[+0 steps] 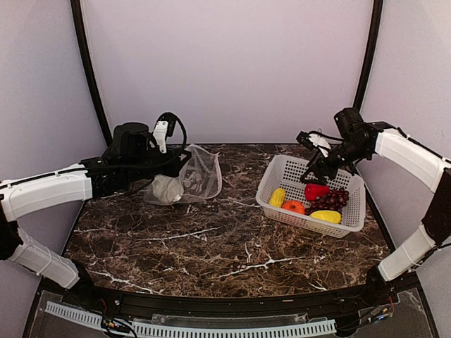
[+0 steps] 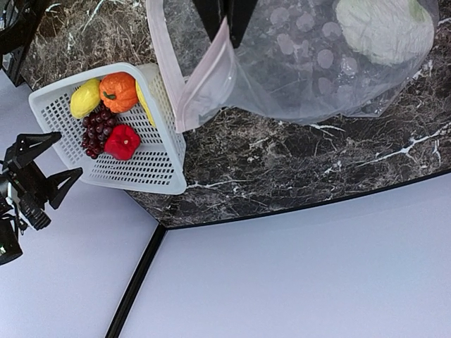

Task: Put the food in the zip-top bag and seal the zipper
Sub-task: Pick up the fake vegetable from the bin.

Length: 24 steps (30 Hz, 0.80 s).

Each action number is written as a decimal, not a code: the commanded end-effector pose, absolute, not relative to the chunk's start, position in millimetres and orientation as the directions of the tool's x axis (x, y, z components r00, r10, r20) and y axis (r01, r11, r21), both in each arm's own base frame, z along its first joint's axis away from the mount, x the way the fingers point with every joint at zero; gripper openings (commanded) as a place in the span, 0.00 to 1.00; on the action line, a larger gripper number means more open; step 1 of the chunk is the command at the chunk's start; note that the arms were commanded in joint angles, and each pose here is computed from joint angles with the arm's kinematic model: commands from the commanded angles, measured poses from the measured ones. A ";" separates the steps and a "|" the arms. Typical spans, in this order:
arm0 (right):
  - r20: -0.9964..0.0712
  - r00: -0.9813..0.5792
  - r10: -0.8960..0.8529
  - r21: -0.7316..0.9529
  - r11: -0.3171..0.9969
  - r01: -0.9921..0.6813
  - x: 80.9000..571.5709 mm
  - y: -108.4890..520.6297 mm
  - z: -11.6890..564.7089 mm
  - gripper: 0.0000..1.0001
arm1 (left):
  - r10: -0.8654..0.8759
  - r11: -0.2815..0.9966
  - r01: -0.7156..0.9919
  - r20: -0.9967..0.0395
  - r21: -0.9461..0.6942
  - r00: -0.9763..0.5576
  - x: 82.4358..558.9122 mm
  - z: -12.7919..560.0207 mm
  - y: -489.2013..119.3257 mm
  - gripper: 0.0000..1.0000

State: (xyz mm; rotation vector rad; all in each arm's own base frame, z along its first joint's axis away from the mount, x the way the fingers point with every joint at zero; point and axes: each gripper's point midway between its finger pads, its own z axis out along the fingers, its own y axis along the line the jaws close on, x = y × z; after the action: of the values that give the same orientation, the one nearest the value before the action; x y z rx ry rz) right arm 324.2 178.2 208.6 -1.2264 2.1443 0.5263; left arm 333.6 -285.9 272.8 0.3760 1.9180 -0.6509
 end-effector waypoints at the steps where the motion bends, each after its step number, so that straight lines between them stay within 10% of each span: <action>1: -0.593 -0.444 -0.671 -0.010 0.557 -0.830 338.9 160.8 179.6 0.78 | -0.016 0.813 0.522 -0.907 -0.257 -0.422 335.0 268.2 -283.6 0.01; 24: -0.278 -0.459 -0.844 -0.295 0.530 -0.795 372.7 97.8 135.5 0.58 | -0.041 0.806 0.531 -0.920 -0.262 -0.391 329.3 287.9 -278.3 0.01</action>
State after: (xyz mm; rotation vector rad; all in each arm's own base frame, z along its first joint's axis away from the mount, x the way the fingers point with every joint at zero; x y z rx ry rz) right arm 358.7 110.8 134.7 -1.2975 2.4021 -0.0318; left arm 334.0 -284.6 272.8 0.3725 1.9187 -0.6427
